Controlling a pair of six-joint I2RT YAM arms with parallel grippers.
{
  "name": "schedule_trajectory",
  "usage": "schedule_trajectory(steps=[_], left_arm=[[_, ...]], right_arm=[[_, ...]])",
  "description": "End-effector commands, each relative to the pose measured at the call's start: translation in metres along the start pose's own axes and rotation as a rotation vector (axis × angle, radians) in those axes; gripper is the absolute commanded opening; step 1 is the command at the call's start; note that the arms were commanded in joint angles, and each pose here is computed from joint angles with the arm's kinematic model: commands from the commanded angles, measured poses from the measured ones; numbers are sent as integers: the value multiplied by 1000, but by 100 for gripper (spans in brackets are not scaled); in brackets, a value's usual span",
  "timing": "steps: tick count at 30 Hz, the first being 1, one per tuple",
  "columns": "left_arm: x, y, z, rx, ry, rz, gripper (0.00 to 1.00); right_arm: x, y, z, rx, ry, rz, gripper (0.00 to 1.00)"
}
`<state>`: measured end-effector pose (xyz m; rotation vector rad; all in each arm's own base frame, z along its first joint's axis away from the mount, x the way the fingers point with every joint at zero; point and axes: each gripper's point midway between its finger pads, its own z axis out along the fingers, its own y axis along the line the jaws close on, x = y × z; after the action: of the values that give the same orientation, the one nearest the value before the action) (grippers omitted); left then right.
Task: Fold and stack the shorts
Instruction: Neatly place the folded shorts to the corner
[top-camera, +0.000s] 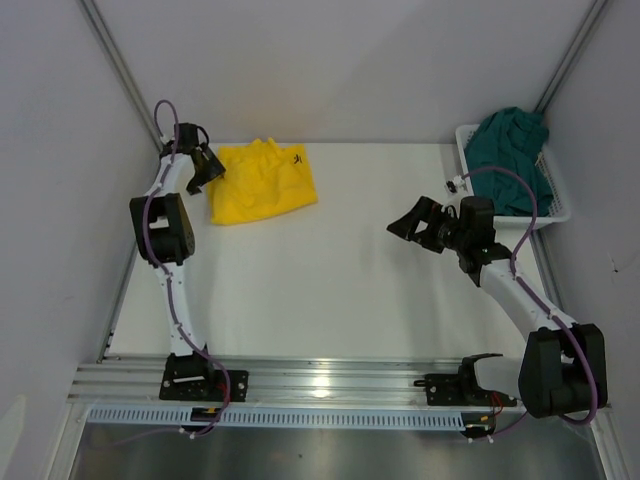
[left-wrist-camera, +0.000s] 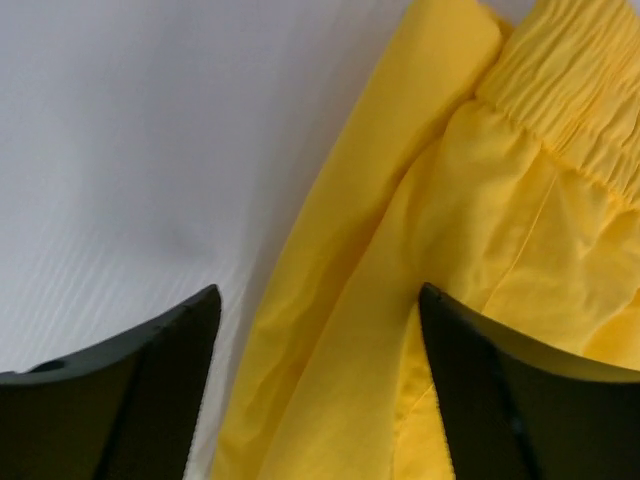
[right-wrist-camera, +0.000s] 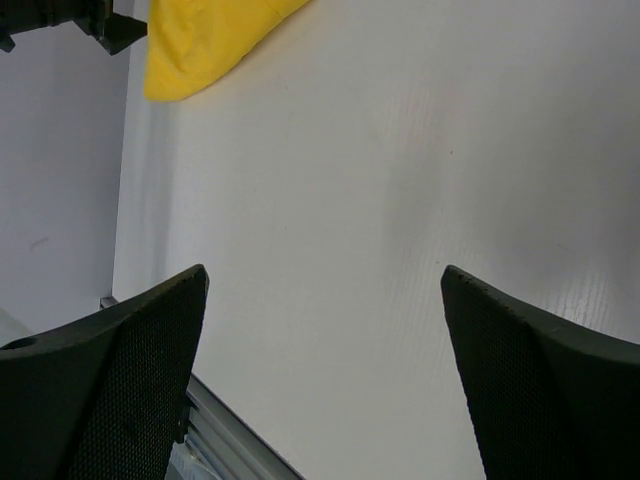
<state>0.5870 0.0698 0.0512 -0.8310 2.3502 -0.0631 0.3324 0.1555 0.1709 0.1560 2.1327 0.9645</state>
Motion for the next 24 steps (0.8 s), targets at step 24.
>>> schedule_trajectory(steps=[24], left_arm=[[109, -49, -186, 471, -93, -523, 99]], right_arm=[[-2, 11, -1, -45, -17, -36, 99]])
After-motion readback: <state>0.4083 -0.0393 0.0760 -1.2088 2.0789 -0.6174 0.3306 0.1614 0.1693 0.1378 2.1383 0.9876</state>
